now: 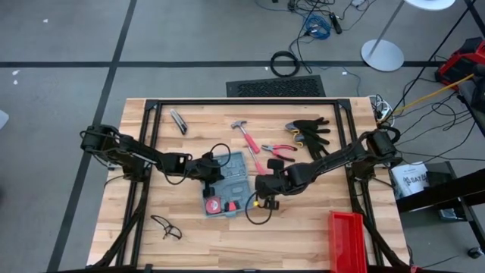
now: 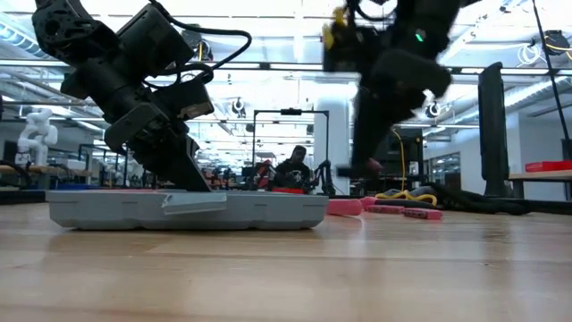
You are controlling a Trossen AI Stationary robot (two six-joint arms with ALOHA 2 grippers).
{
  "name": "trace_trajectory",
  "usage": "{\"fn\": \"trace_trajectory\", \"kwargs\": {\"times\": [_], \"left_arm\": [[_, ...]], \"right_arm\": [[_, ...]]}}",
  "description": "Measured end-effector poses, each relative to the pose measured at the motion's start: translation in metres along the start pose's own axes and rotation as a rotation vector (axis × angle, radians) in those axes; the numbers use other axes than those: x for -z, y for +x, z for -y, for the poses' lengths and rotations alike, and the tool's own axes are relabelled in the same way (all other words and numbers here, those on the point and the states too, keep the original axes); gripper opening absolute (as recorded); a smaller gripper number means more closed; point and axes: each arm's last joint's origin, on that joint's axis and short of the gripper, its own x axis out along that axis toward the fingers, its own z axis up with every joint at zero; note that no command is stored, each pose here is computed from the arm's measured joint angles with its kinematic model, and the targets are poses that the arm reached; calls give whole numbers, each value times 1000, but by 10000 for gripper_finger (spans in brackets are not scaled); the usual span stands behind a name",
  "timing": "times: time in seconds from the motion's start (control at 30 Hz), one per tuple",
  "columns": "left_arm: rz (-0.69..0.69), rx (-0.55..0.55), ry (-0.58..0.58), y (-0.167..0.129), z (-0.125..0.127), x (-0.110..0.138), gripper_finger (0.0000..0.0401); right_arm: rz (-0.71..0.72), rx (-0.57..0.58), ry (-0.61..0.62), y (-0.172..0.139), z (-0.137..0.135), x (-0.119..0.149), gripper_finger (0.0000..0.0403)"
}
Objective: Prefit tool cases
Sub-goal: Remove the pink electrical tape from the gray prefit tool case, then remove the pink hex key from the gray prefit tool case
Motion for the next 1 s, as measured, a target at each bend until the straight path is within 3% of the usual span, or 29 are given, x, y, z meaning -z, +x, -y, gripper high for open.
{"fn": "trace_trajectory", "kwargs": {"times": [0.2, 0.4, 0.77, 1.0], "left_arm": [[0, -2, 5, 0, 0, 0, 0], [0, -4, 5, 0, 0, 0, 0], [1, -9, 7, 0, 0, 0, 0], [1, -9, 5, 0, 0, 0, 0]], "right_arm": [[-40, -37, 66, 26, 3, 32, 1], [5, -52, 113, 33, 3, 39, 6], [20, -63, 119, 24, 5, 38, 104], [107, -55, 142, -3, 12, 32, 128]]}}
